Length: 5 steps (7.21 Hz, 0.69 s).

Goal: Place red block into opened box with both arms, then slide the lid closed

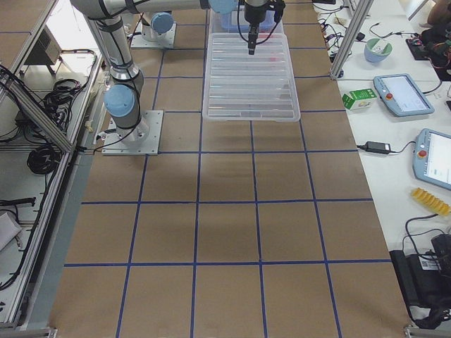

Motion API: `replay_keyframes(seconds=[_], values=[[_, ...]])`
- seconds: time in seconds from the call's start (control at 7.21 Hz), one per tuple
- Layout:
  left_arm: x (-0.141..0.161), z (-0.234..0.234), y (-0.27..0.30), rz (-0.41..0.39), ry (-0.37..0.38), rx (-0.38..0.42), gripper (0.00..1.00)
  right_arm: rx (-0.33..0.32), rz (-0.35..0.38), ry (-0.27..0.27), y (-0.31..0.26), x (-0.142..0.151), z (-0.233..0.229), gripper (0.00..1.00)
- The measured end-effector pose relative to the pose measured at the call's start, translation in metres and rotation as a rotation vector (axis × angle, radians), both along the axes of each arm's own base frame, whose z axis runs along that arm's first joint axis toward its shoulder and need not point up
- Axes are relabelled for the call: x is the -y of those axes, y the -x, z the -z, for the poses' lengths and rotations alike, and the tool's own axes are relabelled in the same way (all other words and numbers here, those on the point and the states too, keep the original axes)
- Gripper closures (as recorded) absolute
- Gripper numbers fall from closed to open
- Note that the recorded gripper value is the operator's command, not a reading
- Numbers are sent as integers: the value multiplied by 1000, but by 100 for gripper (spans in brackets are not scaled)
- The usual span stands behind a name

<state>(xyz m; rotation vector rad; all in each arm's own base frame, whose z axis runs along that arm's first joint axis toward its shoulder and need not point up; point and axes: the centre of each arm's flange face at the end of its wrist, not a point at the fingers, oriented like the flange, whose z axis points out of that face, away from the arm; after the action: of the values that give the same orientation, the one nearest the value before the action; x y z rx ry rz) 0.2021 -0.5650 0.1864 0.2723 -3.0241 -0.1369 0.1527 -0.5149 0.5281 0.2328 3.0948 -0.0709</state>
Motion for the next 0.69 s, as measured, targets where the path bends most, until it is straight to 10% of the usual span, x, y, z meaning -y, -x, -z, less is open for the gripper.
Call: replay_keyframes(seconds=[0.69], values=[[37, -162, 37, 90, 28, 66, 100, -46, -26, 2, -11, -9, 0, 0]])
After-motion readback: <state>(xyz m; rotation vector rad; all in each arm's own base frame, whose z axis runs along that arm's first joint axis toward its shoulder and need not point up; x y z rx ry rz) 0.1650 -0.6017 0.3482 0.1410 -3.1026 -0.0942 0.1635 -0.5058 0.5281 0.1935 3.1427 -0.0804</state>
